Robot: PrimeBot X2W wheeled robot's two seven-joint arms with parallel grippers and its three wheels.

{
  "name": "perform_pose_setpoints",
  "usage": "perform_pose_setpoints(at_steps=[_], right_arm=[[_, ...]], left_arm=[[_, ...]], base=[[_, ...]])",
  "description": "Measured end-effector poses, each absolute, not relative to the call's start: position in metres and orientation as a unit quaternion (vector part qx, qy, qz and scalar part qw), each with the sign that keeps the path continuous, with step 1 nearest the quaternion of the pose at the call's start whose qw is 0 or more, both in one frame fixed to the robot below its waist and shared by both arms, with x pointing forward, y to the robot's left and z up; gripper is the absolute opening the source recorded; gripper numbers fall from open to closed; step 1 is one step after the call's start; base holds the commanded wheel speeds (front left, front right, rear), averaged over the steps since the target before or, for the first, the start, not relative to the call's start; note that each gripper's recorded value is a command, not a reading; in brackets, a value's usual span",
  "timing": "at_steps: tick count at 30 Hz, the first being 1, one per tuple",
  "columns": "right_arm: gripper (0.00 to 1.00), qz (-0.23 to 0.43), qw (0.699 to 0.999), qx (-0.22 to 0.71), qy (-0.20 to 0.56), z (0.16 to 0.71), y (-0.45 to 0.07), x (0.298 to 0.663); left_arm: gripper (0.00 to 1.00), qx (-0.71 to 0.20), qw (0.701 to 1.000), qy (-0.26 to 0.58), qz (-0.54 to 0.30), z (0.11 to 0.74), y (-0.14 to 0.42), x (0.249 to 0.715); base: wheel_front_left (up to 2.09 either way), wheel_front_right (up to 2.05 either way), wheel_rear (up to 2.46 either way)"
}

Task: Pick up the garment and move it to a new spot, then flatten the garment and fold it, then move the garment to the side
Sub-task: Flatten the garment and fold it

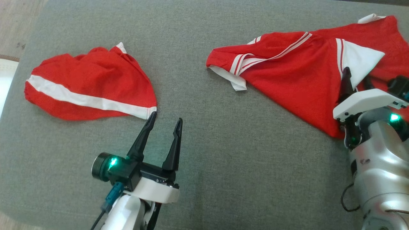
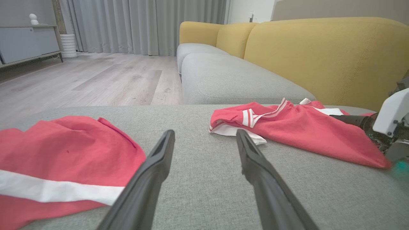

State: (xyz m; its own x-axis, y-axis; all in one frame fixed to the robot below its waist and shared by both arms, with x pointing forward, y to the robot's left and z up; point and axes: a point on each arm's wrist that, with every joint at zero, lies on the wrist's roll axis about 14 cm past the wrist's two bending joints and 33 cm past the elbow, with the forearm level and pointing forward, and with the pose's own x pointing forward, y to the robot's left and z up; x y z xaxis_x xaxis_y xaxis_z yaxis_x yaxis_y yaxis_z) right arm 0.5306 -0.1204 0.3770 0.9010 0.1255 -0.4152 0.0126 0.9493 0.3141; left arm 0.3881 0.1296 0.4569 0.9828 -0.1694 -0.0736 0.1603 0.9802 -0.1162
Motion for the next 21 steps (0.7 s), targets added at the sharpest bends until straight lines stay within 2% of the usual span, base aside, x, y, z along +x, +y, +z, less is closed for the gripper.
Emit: perform_pose_setpoints(at_steps=[1, 2, 7, 13, 15, 16, 21], right_arm=[[0.45, 0.028, 0.961, 0.162, 0.222, 0.377, -0.12, 0.53], [0.0, 0.029, 0.961, 0.162, 0.222, 0.377, -0.119, 0.529], [0.0, 0.051, 0.968, 0.152, 0.191, 0.392, -0.109, 0.532], [0.0, 0.12, 0.981, 0.121, 0.091, 0.454, -0.079, 0.541], [0.0, 0.164, 0.981, 0.089, 0.052, 0.478, -0.06, 0.532], [0.0, 0.164, 0.981, 0.089, 0.052, 0.478, -0.06, 0.532], [0.0, 0.229, 0.972, 0.053, 0.006, 0.499, -0.032, 0.486]], left_arm=[[1.0, -0.055, 0.994, 0.042, -0.084, 0.457, 0.129, 0.388], [1.0, -0.055, 0.994, 0.042, -0.087, 0.457, 0.127, 0.388], [1.0, -0.055, 0.994, 0.037, -0.092, 0.46, 0.123, 0.389], [1.0, -0.054, 0.994, 0.023, -0.095, 0.47, 0.121, 0.389], [1.0, -0.055, 0.994, 0.017, -0.096, 0.474, 0.12, 0.388], [1.0, -0.055, 0.994, 0.017, -0.096, 0.474, 0.12, 0.388], [1.0, -0.058, 0.995, 0.003, -0.086, 0.483, 0.125, 0.38]], base=[[0.0, 0.0, 0.0], [0.0, 0.0, 0.0], [0.0, 0.0, 0.0], [0.0, 0.0, 0.0], [0.0, 0.0, 0.0], [0.0, 0.0, 0.0], [0.0, 0.0, 0.0]])
